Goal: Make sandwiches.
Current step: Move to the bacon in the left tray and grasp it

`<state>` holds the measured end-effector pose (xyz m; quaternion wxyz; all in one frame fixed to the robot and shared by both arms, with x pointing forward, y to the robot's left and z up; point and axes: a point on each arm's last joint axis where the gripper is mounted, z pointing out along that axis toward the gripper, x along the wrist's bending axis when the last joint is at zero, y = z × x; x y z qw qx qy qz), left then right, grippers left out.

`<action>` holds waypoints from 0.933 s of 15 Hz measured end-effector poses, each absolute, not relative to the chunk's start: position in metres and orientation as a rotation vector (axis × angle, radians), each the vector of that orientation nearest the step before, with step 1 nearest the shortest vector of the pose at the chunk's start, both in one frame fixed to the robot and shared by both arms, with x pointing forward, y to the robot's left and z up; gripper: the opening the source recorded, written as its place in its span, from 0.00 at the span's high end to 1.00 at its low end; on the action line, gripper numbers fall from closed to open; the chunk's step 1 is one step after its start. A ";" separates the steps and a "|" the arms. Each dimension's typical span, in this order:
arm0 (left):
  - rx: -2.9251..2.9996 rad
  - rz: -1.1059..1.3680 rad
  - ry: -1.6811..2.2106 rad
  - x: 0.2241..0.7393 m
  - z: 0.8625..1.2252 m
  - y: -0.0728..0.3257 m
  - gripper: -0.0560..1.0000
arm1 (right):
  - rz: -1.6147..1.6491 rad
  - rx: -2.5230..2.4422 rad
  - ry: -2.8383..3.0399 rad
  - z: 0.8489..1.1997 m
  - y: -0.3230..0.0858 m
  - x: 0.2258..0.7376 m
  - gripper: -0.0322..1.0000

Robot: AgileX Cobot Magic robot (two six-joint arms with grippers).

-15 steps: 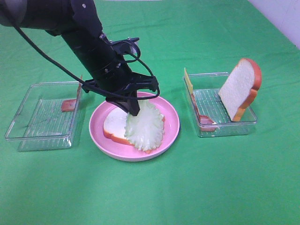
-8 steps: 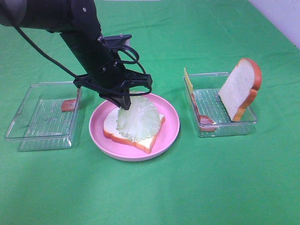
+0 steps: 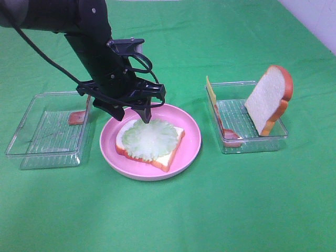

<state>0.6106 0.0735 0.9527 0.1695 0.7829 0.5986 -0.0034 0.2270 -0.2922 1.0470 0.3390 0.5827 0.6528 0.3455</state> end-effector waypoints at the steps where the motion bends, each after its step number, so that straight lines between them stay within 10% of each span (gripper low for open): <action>1: 2.239 0.010 1.682 0.612 0.969 0.074 0.38 | 0.900 1.517 1.700 1.047 -0.292 0.227 0.20; 7: 2.225 0.267 1.710 0.628 1.050 0.085 0.38 | 0.900 1.517 1.700 1.047 -0.292 0.227 0.20; 14: 2.132 0.305 2.013 0.655 1.035 0.143 0.38 | 0.901 1.518 1.700 1.047 -0.292 0.227 0.20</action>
